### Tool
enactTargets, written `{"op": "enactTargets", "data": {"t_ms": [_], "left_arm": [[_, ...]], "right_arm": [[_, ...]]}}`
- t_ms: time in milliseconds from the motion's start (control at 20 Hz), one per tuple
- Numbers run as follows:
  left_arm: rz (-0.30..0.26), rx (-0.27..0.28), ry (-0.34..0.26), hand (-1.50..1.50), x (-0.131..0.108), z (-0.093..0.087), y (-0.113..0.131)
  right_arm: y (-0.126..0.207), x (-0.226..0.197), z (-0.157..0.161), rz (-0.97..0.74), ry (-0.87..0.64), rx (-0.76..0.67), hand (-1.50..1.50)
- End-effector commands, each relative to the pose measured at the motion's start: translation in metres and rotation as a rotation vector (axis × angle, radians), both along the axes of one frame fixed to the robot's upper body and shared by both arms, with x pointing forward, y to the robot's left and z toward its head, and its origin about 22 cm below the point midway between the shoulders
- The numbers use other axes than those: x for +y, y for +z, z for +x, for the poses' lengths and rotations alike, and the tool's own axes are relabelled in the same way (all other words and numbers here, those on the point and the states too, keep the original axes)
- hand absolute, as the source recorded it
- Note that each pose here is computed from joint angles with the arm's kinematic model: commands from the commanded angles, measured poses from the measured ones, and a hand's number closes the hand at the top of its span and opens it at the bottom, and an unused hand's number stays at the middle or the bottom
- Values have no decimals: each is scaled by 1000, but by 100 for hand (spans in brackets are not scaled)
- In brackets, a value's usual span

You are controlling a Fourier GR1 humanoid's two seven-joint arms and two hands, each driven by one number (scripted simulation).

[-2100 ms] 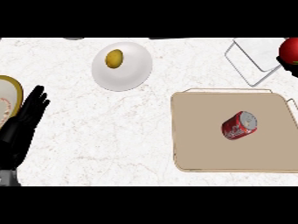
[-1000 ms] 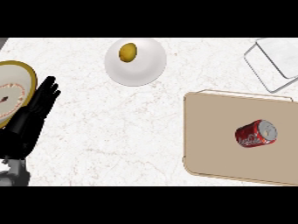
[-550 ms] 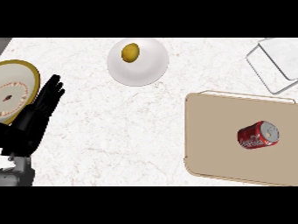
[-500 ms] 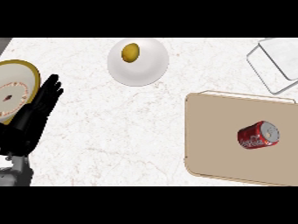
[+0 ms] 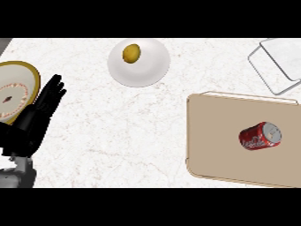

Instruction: Pick the tomato from the tray and place it in the tiered shelf

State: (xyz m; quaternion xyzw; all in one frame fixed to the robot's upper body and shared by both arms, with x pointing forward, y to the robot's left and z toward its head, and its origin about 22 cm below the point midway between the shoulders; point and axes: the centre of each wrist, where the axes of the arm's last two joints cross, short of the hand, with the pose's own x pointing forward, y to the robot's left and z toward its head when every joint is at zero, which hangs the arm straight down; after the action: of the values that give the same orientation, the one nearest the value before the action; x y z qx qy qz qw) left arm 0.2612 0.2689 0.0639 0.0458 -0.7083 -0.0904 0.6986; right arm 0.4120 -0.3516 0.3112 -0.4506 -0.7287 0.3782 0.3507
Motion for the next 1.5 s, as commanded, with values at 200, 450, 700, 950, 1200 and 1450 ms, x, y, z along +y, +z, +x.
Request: {"op": "enactTargets", "data": {"t_ms": [200,450,700,950,1200,1450], "left_arm": [[-9,10,-1,0,-9,1,0],[3,6,7,0,-1,7,6],[-28,-2,4,0,12,-6,-19],[19,-5,-7,0,4,-1,-4],[1,12,-6,0,5,8,0],[5,-5,2,0,-5,3,-11]], "right_arm": [[-31,-23,9,-170,84,204,150],[-47,-40,15,-96,-29,200,150],[-58,-61,8,3,-257,95,150],[-44,-89,-11,-541,-470,156,-150],[-32,-83,-1,-385,-573,220,-150],[10,-83,-4,-241,-520,107,-150]]}}
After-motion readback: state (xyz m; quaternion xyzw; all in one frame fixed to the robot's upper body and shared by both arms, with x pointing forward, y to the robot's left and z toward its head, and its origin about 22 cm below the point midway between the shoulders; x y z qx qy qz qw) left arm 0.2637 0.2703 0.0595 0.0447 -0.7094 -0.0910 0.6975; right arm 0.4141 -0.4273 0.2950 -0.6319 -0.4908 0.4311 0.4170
